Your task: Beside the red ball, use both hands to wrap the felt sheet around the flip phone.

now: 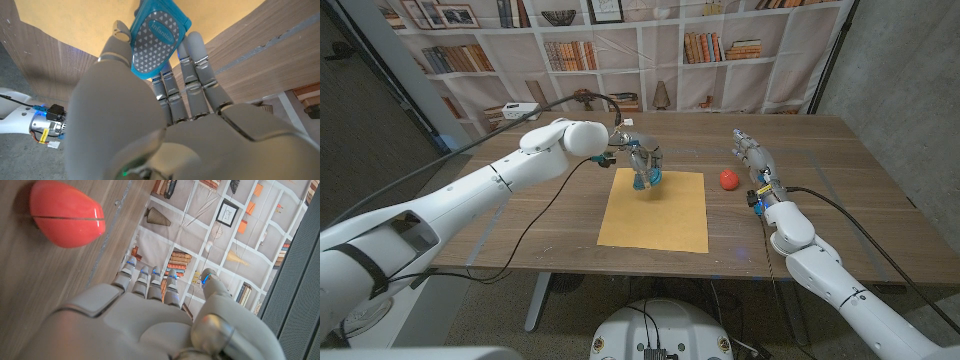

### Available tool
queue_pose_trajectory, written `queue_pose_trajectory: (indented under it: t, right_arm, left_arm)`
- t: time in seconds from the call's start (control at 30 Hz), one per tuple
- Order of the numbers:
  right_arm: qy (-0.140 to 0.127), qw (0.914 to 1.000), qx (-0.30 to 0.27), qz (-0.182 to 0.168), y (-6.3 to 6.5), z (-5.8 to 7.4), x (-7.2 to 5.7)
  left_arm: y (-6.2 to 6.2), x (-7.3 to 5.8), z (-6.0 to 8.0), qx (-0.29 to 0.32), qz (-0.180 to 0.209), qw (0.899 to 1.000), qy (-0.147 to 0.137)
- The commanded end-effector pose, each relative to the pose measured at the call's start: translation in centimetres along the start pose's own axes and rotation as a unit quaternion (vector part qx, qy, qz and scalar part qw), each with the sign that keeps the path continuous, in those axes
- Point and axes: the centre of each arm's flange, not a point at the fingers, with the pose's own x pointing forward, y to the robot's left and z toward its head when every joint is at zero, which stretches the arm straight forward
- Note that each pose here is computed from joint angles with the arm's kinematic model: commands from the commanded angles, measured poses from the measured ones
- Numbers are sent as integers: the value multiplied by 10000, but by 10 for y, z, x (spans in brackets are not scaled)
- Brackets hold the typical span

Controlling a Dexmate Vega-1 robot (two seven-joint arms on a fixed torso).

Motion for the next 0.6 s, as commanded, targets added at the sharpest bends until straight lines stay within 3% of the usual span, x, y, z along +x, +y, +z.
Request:
queue_pose_trajectory:
  t: [0.03,0.37,0.6]
  right_arm:
    - [-43,10000,9,-55,-5,0,-12]
    - [-18,9999,74,-87,-10,-7,-17]
    - [2,9999,97,-90,-15,-10,-17]
  left_arm:
    - [-12,11,20,138,-469,9988,-71]
    - [-21,26,33,333,-850,9958,-49]
    - [-26,33,35,574,-991,9932,204]
